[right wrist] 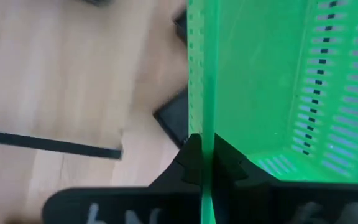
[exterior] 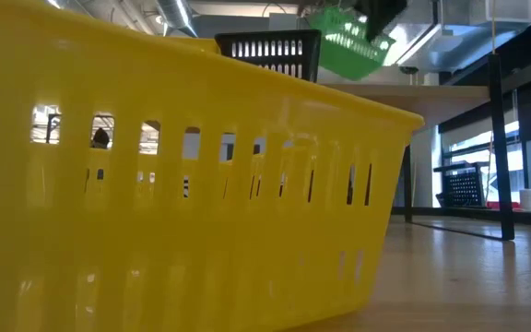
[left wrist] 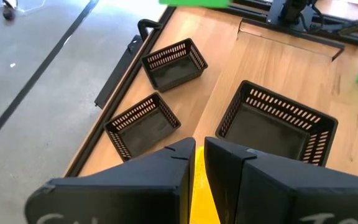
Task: Stack baskets on shelf by color
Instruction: Put the top right green bin on the shelf, then stack the top yellow bin on the other yellow bin on the shelf
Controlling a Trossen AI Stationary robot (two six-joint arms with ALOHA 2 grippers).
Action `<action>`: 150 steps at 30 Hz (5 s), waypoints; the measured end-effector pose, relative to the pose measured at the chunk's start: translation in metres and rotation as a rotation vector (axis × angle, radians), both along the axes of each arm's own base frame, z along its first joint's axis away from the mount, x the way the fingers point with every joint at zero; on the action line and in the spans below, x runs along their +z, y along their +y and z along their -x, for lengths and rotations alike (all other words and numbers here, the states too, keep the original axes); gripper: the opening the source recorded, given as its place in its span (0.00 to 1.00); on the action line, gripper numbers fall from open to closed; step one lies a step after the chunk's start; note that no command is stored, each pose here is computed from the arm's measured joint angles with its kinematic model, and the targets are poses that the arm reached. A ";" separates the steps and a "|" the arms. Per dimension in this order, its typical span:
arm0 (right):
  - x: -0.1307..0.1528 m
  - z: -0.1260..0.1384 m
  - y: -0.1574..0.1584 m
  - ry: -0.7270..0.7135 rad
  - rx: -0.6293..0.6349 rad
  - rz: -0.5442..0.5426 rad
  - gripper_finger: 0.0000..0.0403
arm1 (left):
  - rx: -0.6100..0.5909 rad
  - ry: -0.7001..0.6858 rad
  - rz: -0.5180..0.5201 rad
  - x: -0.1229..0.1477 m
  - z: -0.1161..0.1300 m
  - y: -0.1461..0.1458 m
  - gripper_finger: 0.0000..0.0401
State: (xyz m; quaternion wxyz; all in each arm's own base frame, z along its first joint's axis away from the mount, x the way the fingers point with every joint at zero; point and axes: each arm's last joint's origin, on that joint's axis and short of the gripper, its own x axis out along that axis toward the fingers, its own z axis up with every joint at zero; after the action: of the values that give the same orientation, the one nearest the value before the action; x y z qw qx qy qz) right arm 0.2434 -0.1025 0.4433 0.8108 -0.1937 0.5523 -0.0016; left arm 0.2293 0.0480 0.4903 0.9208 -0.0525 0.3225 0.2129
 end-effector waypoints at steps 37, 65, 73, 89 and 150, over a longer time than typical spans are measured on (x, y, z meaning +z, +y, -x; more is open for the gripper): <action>-0.078 0.004 0.106 0.222 0.874 -0.058 0.00 | -0.069 -0.028 0.113 0.000 -0.001 -0.004 0.07; -0.116 -0.008 0.100 0.304 0.801 0.129 0.07 | -0.062 -0.029 0.108 0.000 -0.001 -0.004 0.07; -0.116 -0.009 0.100 0.286 0.800 0.112 0.17 | -0.062 -0.029 0.107 0.000 -0.001 -0.004 0.07; -0.092 0.018 0.102 0.165 0.691 0.065 0.19 | 0.100 -0.021 0.150 -0.004 0.002 -0.001 0.07; -0.027 0.040 0.102 -0.548 0.177 -0.119 0.19 | 0.921 0.351 0.670 -0.186 0.094 0.172 0.13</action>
State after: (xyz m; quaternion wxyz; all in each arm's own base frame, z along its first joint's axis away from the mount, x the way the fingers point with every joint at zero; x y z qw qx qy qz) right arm 0.2039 -0.0008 0.4159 0.9366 -0.1856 0.2931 0.0491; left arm 0.1353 0.2202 0.3041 0.5999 -0.4387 0.4637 0.4823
